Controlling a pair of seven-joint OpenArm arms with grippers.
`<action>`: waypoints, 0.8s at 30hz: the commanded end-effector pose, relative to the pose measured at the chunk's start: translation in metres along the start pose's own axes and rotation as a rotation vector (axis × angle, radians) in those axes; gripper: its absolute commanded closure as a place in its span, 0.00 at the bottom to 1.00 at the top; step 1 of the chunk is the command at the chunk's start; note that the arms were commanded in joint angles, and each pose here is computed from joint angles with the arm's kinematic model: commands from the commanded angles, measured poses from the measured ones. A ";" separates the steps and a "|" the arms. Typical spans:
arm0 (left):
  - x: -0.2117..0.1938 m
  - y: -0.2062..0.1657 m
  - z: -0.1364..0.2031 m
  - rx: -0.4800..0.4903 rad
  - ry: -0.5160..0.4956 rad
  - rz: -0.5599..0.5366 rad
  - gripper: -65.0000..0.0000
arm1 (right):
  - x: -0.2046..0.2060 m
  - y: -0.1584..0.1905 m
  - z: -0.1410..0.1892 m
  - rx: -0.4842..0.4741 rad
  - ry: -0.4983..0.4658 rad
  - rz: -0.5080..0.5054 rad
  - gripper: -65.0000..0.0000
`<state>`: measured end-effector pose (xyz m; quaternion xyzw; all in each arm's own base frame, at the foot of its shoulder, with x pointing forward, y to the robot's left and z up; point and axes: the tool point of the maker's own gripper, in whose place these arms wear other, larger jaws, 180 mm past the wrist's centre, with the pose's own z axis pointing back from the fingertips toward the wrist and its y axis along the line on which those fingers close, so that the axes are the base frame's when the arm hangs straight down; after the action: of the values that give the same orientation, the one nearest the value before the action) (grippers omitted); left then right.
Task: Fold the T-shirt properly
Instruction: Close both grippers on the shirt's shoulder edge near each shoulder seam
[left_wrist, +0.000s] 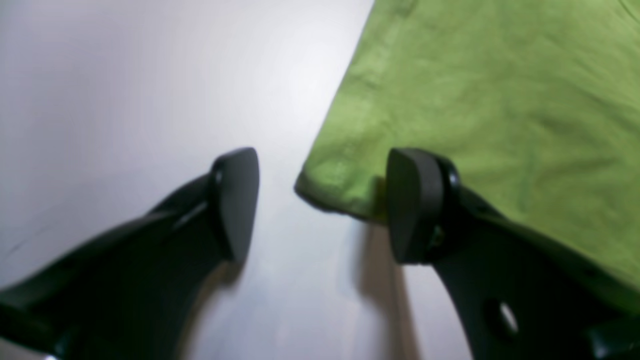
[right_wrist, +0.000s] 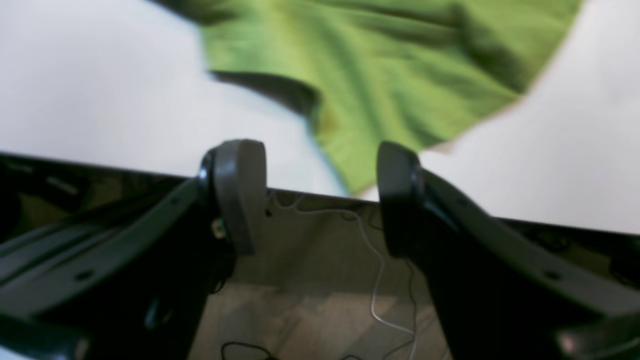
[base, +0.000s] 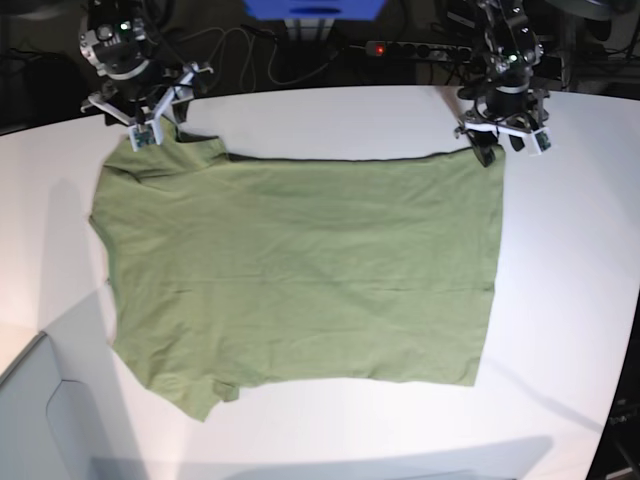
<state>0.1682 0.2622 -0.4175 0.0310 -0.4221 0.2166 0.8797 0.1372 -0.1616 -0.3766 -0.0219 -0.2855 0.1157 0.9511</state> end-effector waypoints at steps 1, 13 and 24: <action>-0.001 0.000 0.001 -0.003 0.005 0.002 0.41 | 0.005 -0.002 0.003 -0.003 -0.021 0.014 0.48; 0.004 -0.004 -0.002 -0.011 -0.003 0.006 0.89 | 0.009 -0.018 0.003 -0.046 -0.033 0.004 0.48; 0.007 -0.002 0.000 -0.006 -0.013 0.003 1.00 | 0.001 -0.041 -0.006 -0.104 -0.004 -0.022 0.47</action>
<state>0.1710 0.2599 -0.4193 0.0250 -0.4164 0.2195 0.8819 0.1460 -0.1997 -0.3827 -0.0635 -0.2828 0.0828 0.9535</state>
